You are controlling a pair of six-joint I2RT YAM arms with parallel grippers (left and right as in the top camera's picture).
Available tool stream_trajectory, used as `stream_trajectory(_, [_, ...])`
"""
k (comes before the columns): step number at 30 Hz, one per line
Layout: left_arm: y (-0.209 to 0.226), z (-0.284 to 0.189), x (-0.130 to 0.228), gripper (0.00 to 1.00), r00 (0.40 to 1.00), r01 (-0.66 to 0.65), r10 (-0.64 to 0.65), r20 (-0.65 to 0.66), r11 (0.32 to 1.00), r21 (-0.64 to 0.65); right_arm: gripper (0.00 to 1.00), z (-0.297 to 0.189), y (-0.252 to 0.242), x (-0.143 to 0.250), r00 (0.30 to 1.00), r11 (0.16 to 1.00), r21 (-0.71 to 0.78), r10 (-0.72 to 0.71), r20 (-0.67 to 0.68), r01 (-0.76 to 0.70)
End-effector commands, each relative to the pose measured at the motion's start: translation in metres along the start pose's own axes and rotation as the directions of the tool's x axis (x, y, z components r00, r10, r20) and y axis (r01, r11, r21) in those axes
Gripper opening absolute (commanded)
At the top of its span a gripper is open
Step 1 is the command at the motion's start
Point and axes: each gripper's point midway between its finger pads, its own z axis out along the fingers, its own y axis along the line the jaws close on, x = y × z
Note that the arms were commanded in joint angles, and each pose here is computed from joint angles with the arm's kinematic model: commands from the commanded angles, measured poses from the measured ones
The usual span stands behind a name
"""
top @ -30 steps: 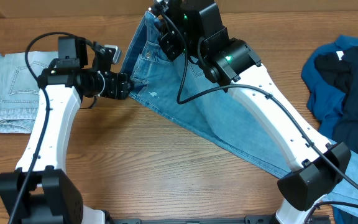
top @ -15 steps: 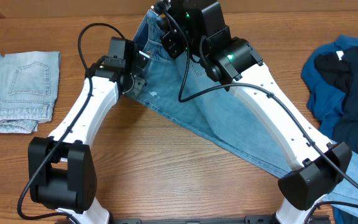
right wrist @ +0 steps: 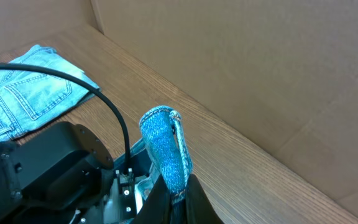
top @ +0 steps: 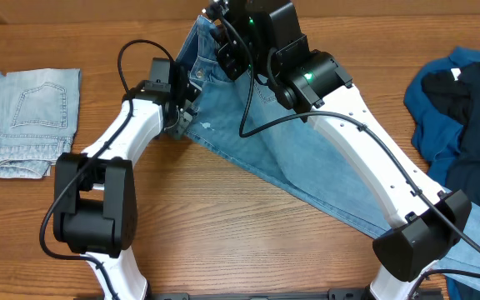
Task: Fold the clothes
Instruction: 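Grasp the jeans waistband with the left gripper beside the right gripper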
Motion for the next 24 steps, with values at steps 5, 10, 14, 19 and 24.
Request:
stream_trajectory(5, [0.032, -0.012, 0.026, 0.04, 0.985, 0.128, -0.147, -0.093, 0.975, -0.184, 0.04, -0.011, -0.003, -0.017, 0.999, 1.000, 0.005, 0.001, 0.047, -0.002])
stream_trajectory(10, [0.030, -0.024, 0.054, 0.04, 0.918, 0.322, -0.364, -0.156, 0.915, -0.243, 0.04, -0.007, 0.007, -0.015, 0.999, 0.999, -0.045, 0.001, 0.045, 0.001])
stream_trajectory(14, [0.018, -0.033, 0.078, 0.04, 0.823, 0.468, -0.526, -0.214, 0.841, -0.271, 0.04, 0.010, 0.013, -0.004, 1.000, 0.996, -0.085, 0.004, 0.027, -0.002])
stream_trajectory(19, [-0.004, -0.040, 0.101, 0.04, 0.691, 0.598, -0.660, -0.296, 0.751, -0.279, 0.04, 0.059, 0.014, 0.013, 0.999, 0.996, -0.089, -0.001, 0.045, 0.005])
stream_trajectory(24, [-0.013, -0.046, 0.118, 0.04, 0.631, 0.630, -0.678, -0.376, 0.731, -0.261, 0.04, 0.089, 0.036, 0.016, 0.995, 0.988, -0.153, -0.016, 0.102, 0.031])
